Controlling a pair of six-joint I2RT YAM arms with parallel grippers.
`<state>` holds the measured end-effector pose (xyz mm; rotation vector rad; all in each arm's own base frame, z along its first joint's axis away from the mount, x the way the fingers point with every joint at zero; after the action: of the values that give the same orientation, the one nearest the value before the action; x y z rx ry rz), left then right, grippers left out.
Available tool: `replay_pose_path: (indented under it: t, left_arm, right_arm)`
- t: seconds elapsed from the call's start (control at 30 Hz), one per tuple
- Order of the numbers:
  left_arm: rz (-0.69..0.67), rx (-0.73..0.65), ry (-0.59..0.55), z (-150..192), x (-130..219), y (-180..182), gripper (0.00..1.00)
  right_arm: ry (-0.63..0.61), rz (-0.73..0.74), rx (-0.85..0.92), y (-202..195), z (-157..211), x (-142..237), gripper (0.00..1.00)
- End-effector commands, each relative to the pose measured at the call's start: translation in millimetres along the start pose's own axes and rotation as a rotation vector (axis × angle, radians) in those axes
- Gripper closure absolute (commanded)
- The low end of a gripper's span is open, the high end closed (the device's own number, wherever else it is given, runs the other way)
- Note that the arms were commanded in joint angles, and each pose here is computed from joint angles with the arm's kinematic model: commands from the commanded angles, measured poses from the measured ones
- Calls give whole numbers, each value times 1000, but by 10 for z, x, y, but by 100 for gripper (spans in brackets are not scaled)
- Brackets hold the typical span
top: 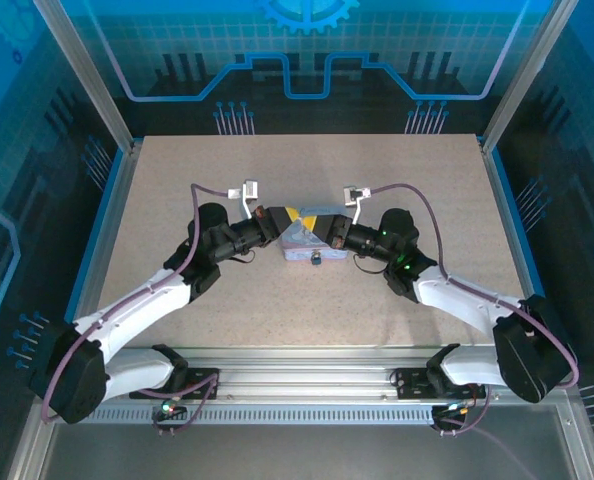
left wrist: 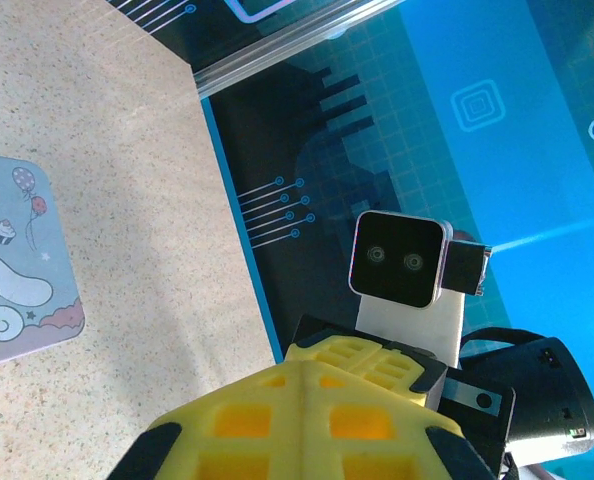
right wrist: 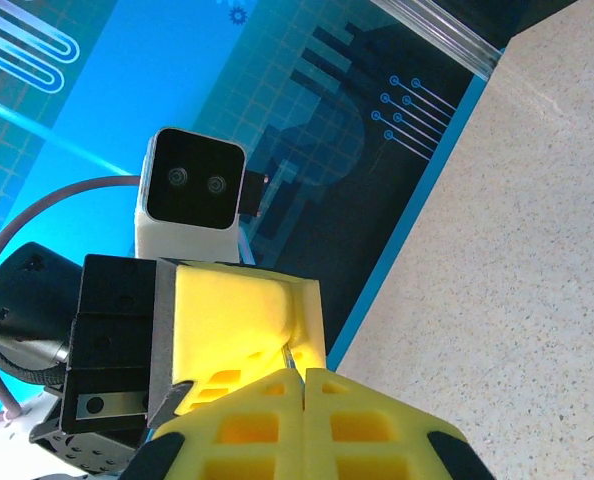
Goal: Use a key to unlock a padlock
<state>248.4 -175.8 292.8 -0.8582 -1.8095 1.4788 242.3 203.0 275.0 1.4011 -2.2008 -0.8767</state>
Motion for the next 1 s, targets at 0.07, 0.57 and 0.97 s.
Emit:
replay_pose_path:
  t: [0.07, 0.57, 0.97]
  left_arm:
    - [46, -24, 2, 33, 60, -92, 100]
    - [-9, -48, -32, 48, 164, -88, 49]
    - [-445, -58, -77, 63, 255, 441, 17]
  right_arm:
    - [-29, 1, 53, 99, -110, 28, 100]
    - [57, 111, 119, 69, -132, 179, 100]
    - [228, 632, 291, -175, -346, 673, 100]
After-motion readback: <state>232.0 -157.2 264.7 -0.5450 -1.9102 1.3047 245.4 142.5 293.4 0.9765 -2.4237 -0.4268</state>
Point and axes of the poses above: each hand's point on the last joint's axis, 136 mm out from that joint toward the fingers, its own x axis back along the fingers, its own y axis along the line the jaws close on, z = x × y, the point moved 10 cm from there along x, back along the fingers, and after that the axes turned 15 degrees about x, right-handed, at the moved point
